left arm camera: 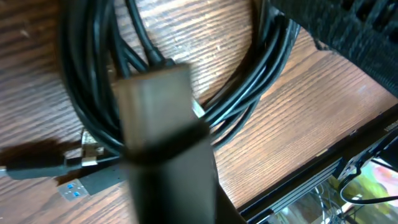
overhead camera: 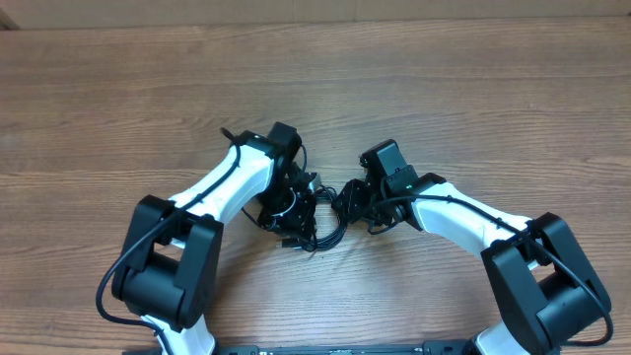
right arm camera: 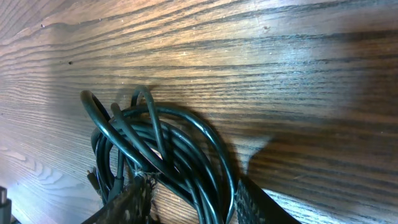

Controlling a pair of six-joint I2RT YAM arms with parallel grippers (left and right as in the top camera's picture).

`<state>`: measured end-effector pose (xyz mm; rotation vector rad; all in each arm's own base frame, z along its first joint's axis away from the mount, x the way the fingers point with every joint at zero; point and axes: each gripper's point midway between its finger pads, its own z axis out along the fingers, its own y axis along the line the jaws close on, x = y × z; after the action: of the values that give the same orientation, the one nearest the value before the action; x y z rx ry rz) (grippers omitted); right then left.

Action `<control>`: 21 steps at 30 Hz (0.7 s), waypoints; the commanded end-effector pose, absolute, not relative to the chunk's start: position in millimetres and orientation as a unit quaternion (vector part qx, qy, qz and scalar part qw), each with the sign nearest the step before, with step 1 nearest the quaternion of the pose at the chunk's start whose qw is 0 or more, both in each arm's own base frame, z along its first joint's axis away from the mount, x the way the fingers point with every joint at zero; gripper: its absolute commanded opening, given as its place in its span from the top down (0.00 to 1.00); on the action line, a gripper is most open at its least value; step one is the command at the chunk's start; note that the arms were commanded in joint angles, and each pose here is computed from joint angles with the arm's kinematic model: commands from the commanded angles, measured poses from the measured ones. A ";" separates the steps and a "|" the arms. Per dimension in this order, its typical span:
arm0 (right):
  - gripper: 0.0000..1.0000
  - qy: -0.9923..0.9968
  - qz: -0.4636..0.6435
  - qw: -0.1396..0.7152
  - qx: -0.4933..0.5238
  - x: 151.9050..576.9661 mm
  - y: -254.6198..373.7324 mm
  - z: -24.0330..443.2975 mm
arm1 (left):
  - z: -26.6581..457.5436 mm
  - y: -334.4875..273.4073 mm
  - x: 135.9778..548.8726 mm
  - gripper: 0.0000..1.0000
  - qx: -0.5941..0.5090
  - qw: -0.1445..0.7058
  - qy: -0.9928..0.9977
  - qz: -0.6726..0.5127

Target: Untangle cables

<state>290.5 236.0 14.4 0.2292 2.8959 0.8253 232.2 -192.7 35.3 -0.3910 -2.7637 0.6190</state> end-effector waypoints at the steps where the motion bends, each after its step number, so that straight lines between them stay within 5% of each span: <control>1: 0.58 0.958 0.272 0.060 0.074 289.6 237.3 12.5 | 38.7 -198.0 233.2 0.88 -0.156 0.134 -0.955 0.216; 7: 0.58 0.958 0.272 0.060 0.074 289.6 237.2 12.5 | 41.3 -203.7 238.2 0.52 -0.155 0.124 -0.954 0.226; 14: 0.58 0.958 0.269 0.062 0.074 290.1 236.3 12.0 | 92.6 -199.2 265.5 0.44 -0.133 0.114 -0.954 0.242; 18: 0.58 0.959 0.268 0.060 0.075 289.4 235.8 11.6 | 101.6 -178.2 279.4 0.32 -0.123 0.095 -0.973 0.172; 21: 0.58 0.959 0.268 0.061 0.075 289.6 236.0 11.7 | 92.7 -152.6 287.4 0.33 -0.078 0.083 -0.989 0.089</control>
<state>290.0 235.5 14.0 0.2314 2.8989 0.8218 275.4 -180.4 98.2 -0.3410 -2.8612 0.5339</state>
